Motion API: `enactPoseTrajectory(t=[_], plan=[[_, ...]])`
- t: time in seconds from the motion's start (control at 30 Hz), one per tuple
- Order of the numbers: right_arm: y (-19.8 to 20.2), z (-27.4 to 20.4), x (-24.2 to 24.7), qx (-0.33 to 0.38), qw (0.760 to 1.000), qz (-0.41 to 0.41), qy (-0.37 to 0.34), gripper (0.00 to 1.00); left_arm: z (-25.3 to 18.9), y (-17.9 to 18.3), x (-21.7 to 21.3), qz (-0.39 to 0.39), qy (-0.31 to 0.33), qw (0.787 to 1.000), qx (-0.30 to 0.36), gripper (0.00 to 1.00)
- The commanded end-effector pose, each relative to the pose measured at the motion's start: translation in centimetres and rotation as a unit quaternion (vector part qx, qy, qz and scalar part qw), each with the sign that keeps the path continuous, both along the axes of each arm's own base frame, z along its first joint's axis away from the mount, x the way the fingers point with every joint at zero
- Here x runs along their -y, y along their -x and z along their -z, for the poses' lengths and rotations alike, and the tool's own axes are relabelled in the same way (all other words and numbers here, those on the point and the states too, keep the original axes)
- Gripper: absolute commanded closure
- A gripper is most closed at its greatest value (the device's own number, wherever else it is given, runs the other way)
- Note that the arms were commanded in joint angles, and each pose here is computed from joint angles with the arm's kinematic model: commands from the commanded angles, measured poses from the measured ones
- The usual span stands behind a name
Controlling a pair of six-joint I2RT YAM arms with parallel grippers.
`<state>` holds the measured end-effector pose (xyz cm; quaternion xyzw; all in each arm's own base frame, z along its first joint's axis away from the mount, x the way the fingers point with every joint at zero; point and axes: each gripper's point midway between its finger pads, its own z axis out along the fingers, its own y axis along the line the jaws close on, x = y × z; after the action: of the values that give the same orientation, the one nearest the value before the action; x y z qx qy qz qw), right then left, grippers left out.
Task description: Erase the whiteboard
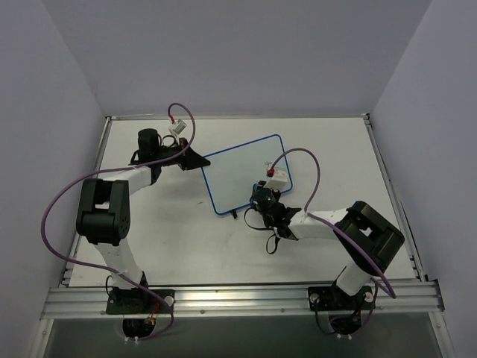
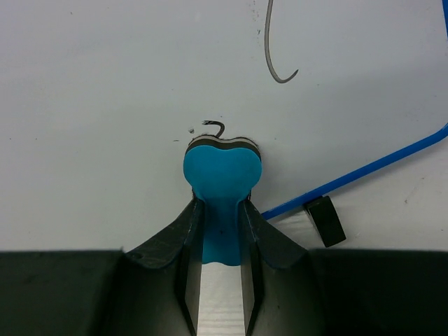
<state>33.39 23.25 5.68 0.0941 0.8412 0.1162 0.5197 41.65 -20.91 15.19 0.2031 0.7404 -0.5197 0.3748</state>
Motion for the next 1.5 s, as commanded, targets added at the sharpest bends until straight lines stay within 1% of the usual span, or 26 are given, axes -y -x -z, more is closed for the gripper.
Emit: enactPoseTrajectory(t=[0.0, 0.07, 0.17, 0.23, 0.3, 0.33, 0.43, 0.57, 0.7, 0.77, 0.8, 0.87, 0.9, 0.93, 1.03, 1.1, 1.27, 1.37, 1.4, 1.47], plan=[[-0.3, 1.3, 3.0, -0.016, 0.998, 0.038, 0.053, 1.00, 1.9, -1.4, -0.6, -0.024, -0.059, 0.995, 0.081, 0.98], [-0.8, 0.6, 2.1, -0.013, 0.998, 0.022, 0.049, 1.00, 1.8, -1.4, -0.6, -0.025, -0.060, 0.994, 0.083, 0.98], [-1.4, -0.9, -0.8, 0.003, 0.999, -0.013, 0.043, 1.00, 1.7, -1.4, -0.6, -0.024, -0.059, 0.994, 0.084, 0.98], [-1.7, -2.8, -3.5, 0.023, 0.998, -0.037, 0.045, 1.00, 1.8, -1.4, -0.6, -0.024, -0.060, 0.994, 0.083, 0.98], [-2.0, -3.7, -5.1, 0.033, 0.997, -0.050, 0.051, 1.00, 1.8, -1.4, -0.6, -0.024, -0.061, 0.994, 0.082, 0.98], [-2.5, -4.9, -6.0, 0.041, 0.996, -0.055, 0.050, 1.00, 1.8, -1.4, -0.6, -0.024, -0.061, 0.994, 0.082, 0.98], [-3.5, -6.5, -6.4, 0.053, 0.996, -0.057, 0.048, 1.00, 1.7, -1.4, -0.7, -0.024, -0.062, 0.994, 0.085, 0.98], [-4.5, -6.4, -4.7, 0.049, 0.996, -0.043, 0.057, 1.00, 1.9, -1.4, -0.7, -0.024, -0.062, 0.994, 0.082, 0.98], [-5.3, -3.7, 0.0, 0.024, 0.998, -0.005, 0.055, 1.00, 2.0, -1.3, -0.7, -0.025, -0.065, 0.994, 0.082, 0.98], [-4.3, -1.7, 2.6, 0.006, 0.998, 0.011, 0.057, 1.00, 1.9, -1.3, -0.8, -0.026, -0.066, 0.994, 0.083, 0.98], [-4.5, -1.4, 4.0, 0.005, 0.999, 0.031, 0.043, 1.00, 1.9, -1.3, -0.8, -0.026, -0.066, 0.994, 0.083, 0.98], [-3.7, -0.9, 5.6, 0.005, 0.999, 0.046, 0.024, 1.00, 1.9, -1.3, -0.8, -0.026, -0.065, 0.994, 0.082, 0.98], [-2.7, 0.3, 6.6, -0.002, 0.998, 0.056, 0.015, 1.00, 1.8, -1.4, -0.9, -0.026, -0.065, 0.994, 0.082, 0.98], [-2.6, 0.6, 7.5, -0.004, 0.998, 0.064, 0.012, 1.00, 1.8, -1.4, -0.9, -0.027, -0.066, 0.994, 0.083, 0.98], [-2.3, 1.3, 7.9, -0.009, 0.998, 0.067, 0.008, 1.00, 1.7, -1.4, -1.0, -0.028, -0.065, 0.994, 0.083, 0.98], [-2.7, 1.1, 7.5, -0.008, 0.998, 0.062, 0.007, 1.00, 1.4, -1.3, -1.1, -0.029, -0.065, 0.994, 0.085, 0.98], [-5.2, -2.0, 4.6, 0.013, 0.999, 0.037, -0.010, 1.00, 1.3, -1.3, -1.2, -0.029, -0.069, 0.993, 0.086, 0.98], [-5.4, -3.5, 1.4, 0.028, 0.999, 0.008, -0.024, 1.00, 1.4, -1.3, -1.2, -0.028, -0.069, 0.994, 0.086, 0.98], [-4.4, -3.7, -0.7, 0.030, 0.999, -0.014, -0.024, 1.00, 1.3, -1.4, -1.2, -0.028, -0.068, 0.994, 0.086, 0.98], [-3.9, -3.8, -2.8, 0.036, 0.999, -0.028, -0.024, 1.00, 1.3, -1.4, -1.2, -0.028, -0.069, 0.993, 0.087, 0.98]])
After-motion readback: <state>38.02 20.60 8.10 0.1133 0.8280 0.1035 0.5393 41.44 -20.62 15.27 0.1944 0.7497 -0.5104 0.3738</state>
